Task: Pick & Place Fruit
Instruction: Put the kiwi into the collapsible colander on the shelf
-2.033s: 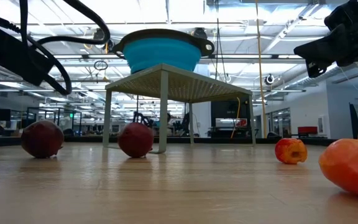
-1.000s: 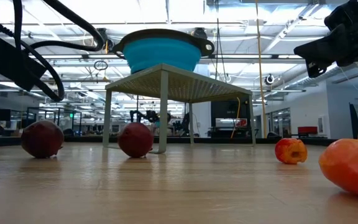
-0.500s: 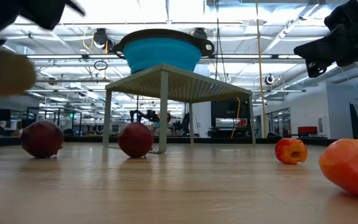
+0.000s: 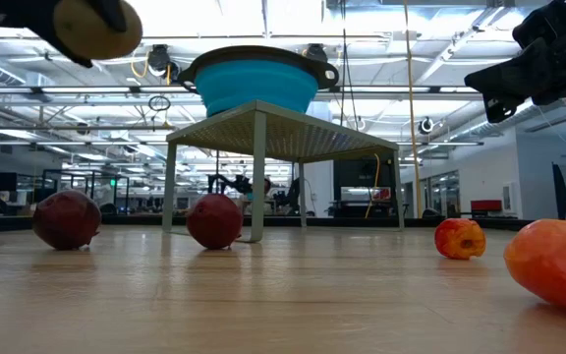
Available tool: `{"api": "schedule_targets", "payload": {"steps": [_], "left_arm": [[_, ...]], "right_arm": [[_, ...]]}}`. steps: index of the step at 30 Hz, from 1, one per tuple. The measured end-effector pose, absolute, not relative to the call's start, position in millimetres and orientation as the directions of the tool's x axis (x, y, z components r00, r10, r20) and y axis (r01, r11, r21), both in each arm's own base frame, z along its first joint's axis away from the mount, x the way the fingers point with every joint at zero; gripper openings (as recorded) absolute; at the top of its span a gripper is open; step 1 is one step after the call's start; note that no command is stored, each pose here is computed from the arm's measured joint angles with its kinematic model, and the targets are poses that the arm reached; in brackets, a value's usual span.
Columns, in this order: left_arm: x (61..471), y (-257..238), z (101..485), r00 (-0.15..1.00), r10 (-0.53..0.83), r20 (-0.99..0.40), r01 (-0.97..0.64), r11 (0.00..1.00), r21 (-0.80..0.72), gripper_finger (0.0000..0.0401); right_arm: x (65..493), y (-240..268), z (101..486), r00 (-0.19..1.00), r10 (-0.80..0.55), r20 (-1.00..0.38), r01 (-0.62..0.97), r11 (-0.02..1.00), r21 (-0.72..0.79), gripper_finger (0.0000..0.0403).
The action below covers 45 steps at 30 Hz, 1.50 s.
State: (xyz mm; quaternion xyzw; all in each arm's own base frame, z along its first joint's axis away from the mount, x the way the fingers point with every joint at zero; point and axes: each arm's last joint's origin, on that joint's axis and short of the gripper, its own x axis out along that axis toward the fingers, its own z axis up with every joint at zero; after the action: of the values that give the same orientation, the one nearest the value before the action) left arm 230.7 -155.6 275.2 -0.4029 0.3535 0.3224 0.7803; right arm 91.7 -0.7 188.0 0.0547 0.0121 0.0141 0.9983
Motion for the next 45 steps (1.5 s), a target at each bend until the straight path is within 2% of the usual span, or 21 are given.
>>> {"api": "schedule_targets", "payload": {"steps": [12, 15, 21, 28, 41, 43, 45], "left_arm": [[244, -164, 283, 0.657, 0.126, -0.744, -0.749, 0.226, -0.623, 0.0208], [248, -166, 285, 0.671, 0.063, -0.739, -0.739, 0.141, -0.659, 0.0203], [256, -168, 289, 0.689, -0.057, -0.723, -0.722, 0.031, -0.691, 0.0210], [266, -170, 296, 0.712, -0.212, -0.669, -0.690, -0.035, -0.723, 0.0217], [271, -164, 298, 0.722, -0.219, -0.656, -0.679, -0.040, -0.733, 0.0218], [271, -163, 297, 0.716, -0.212, -0.665, -0.677, 0.021, -0.736, 0.0218], [270, -162, 295, 0.708, -0.193, -0.679, -0.661, 0.157, -0.734, 0.0218]], "right_arm": [[92, -1, 188, 0.999, 0.029, -0.023, -0.027, 0.994, 0.110, 0.0000], [92, -1, 188, 0.999, 0.029, -0.023, -0.027, 0.994, 0.109, 0.0000], [92, -1, 188, 0.999, 0.029, -0.023, -0.027, 0.994, 0.109, 0.0000], [92, -1, 188, 0.999, 0.029, -0.023, -0.027, 0.994, 0.109, 0.0000], [92, -1, 188, 0.999, 0.029, -0.024, -0.026, 0.994, 0.109, 0.0000], [92, -1, 188, 0.999, 0.029, -0.023, -0.027, 0.994, 0.109, 0.0000], [92, -1, 188, 0.999, 0.029, -0.023, -0.027, 0.994, 0.109, 0.0000]]}}
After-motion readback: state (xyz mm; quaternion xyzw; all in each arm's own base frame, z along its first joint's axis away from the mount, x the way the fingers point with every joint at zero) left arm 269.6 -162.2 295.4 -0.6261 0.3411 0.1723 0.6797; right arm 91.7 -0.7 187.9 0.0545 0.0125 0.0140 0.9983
